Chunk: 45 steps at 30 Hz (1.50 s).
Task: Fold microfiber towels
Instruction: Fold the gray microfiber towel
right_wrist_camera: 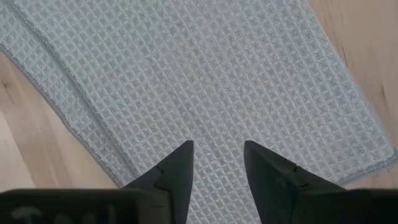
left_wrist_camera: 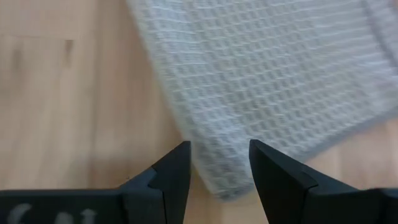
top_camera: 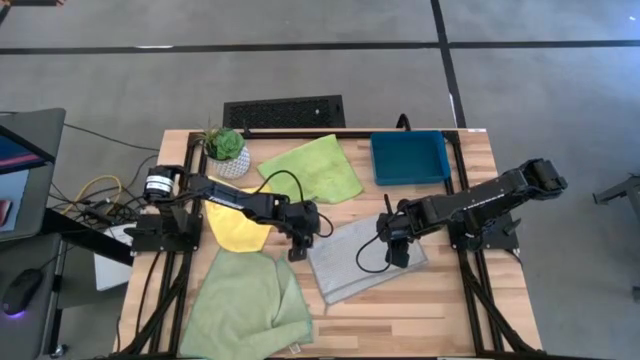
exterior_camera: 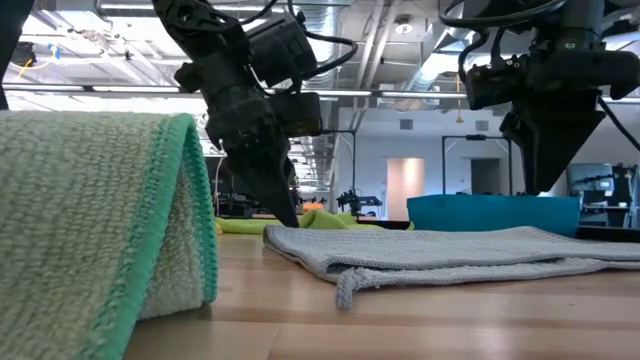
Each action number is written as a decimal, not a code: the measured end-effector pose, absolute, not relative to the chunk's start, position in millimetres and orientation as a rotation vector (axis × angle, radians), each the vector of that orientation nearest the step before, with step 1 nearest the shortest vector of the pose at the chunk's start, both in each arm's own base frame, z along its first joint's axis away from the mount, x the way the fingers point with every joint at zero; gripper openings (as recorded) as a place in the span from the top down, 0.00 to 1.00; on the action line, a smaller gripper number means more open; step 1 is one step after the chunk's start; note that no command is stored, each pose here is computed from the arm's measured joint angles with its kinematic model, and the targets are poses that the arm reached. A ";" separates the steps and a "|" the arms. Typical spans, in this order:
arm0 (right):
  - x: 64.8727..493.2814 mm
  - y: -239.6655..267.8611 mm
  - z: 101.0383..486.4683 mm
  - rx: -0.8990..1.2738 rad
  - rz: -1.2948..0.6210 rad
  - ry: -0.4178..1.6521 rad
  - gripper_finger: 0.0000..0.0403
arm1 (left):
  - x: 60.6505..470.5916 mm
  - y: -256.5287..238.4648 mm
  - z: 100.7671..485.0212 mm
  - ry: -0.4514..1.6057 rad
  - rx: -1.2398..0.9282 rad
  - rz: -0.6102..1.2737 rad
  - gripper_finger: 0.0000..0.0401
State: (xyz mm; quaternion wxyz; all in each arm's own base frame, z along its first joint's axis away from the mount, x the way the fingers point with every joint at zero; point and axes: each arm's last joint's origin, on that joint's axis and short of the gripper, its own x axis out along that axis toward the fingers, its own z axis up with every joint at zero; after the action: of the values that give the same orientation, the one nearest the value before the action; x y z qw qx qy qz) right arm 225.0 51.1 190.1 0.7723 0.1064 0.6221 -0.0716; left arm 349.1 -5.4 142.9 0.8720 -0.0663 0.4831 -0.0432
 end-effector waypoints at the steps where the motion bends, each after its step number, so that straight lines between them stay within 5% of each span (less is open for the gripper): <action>1: 225.0 51.1 190.1 0.231 -0.155 1.348 0.60 | 349.1 -5.5 142.6 1.011 -0.133 -0.075 0.61; 15: 224.9 51.2 190.1 0.230 -0.155 1.349 0.61 | 355.5 -6.5 117.0 1.057 -0.189 -0.097 0.64; 25: 222.2 50.0 174.4 0.223 -0.164 1.311 0.66 | 348.3 -1.5 128.9 1.068 -0.196 -0.097 0.98; 45: 231.2 51.3 123.7 0.209 -0.200 1.350 0.72 | 376.1 3.7 182.9 0.878 -0.257 -0.216 1.00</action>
State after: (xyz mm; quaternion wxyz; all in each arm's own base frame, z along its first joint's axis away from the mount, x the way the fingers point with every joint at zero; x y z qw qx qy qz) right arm 231.2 51.3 123.7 0.7709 0.0965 0.6228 -0.0923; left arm 376.1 3.7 182.9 0.8915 -0.1240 0.4230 -0.1041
